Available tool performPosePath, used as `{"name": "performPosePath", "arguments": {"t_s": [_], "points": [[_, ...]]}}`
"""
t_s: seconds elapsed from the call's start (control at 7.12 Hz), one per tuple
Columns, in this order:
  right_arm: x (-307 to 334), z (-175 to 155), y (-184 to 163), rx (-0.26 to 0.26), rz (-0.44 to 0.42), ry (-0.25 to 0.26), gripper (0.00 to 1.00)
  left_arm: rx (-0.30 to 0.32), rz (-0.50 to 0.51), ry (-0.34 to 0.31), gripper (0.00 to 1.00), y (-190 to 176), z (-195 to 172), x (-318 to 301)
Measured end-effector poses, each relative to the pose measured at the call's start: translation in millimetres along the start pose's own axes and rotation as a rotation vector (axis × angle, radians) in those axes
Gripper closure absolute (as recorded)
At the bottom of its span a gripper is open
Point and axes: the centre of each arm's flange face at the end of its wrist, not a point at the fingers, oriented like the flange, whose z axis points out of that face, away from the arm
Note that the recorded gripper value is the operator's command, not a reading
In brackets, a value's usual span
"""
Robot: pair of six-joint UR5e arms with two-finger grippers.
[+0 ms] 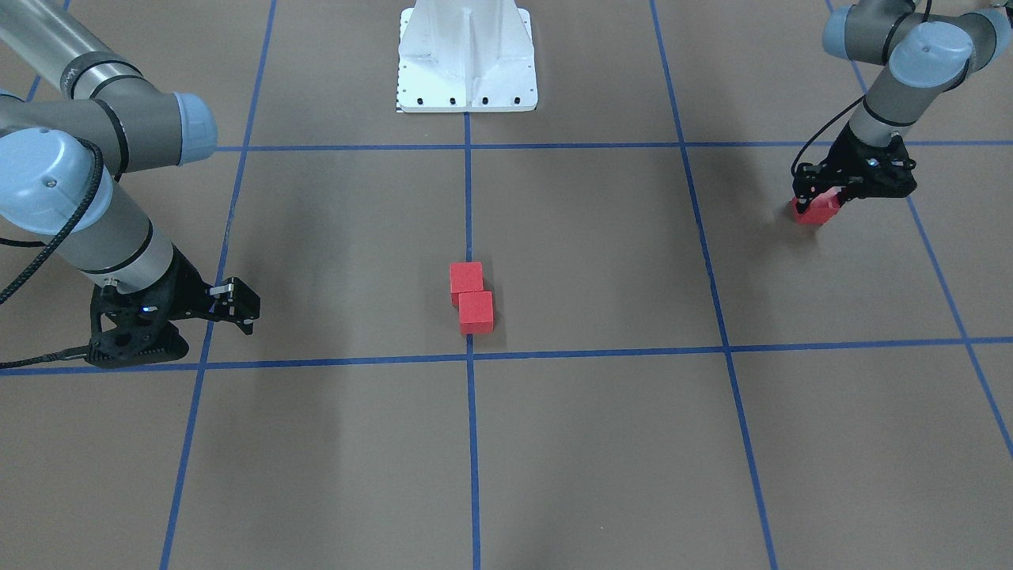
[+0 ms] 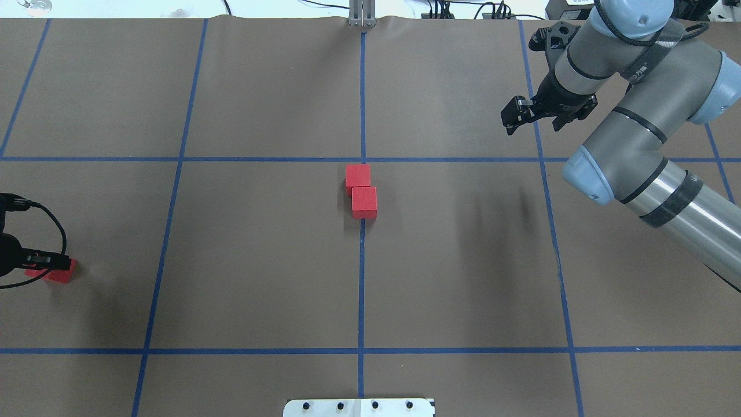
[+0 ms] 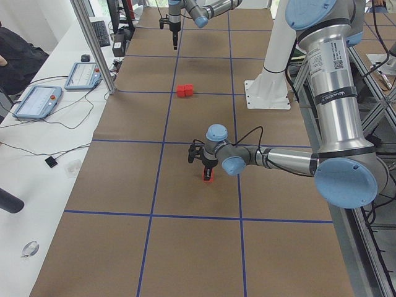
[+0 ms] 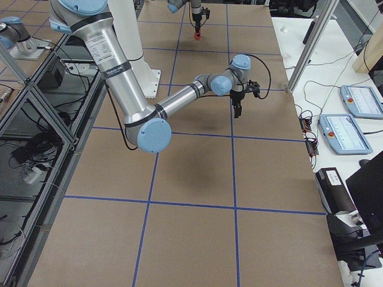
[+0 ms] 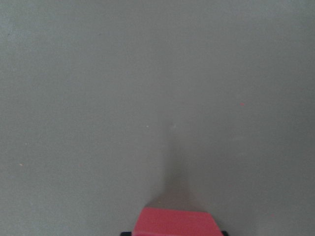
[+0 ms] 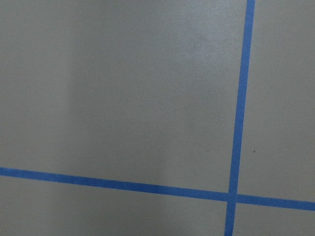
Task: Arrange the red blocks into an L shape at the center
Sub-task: 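Lower the left gripper onto the remaining red cube and grasp it, then carry the held red cube toward the two-cube pair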
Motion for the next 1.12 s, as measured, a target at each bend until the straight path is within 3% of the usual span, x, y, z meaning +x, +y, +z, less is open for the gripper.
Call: {"name": "performPosePath", "arguments": {"t_s": [0.42, 0.7, 1.12], "points": [[-1, -1, 1, -0.001, 0.000, -0.004, 0.01, 0.000, -0.007, 0.013, 1.00, -9, -16, 19], [-2, -1, 1, -0.001, -0.004, -0.008, 0.01, 0.009, -0.088, 0.008, 1.00, -35, -32, 54], [2, 2, 2, -0.007, -0.011, -0.009, 0.01, 0.037, -0.581, 0.086, 1.00, -93, -45, 138]]}}
